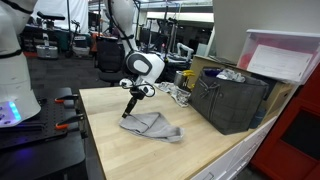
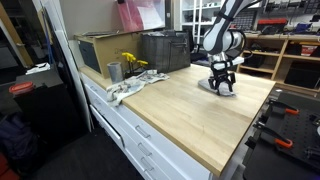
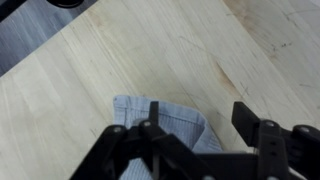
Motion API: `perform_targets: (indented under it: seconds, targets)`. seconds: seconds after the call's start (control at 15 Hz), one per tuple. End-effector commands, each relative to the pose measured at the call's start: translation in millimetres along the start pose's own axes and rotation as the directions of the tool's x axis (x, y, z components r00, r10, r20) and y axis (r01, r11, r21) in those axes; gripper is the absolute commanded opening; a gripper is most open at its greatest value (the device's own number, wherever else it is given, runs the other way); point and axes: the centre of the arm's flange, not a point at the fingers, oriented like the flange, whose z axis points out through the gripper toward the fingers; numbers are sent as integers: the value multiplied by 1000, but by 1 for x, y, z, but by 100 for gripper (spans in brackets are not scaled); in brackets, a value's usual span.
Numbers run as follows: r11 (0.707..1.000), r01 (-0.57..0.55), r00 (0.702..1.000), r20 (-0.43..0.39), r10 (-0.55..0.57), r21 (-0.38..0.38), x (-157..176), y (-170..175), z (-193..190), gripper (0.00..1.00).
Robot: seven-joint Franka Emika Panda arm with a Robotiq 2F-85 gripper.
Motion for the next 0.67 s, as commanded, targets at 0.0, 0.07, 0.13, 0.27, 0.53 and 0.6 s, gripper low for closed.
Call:
perform_targets:
  seconds: [0.0, 0.07, 0.13, 0.27, 0.53, 0.6]
  targets:
    - [1000, -3, 1000, -26, 3, 21, 8, 4, 2, 47]
    - [1000, -4, 1000, -28, 4, 22, 8, 5, 3, 38]
    - [1000, -5, 1000, -29, 5, 23, 8, 6, 2, 31]
    - [1000, -9, 1000, -27, 9, 24, 7, 7, 0, 15]
    - [1000, -12, 999, -30, 13, 24, 3, 11, -12, 0]
    - [1000, -13, 999, -32, 14, 23, 0, 12, -17, 0]
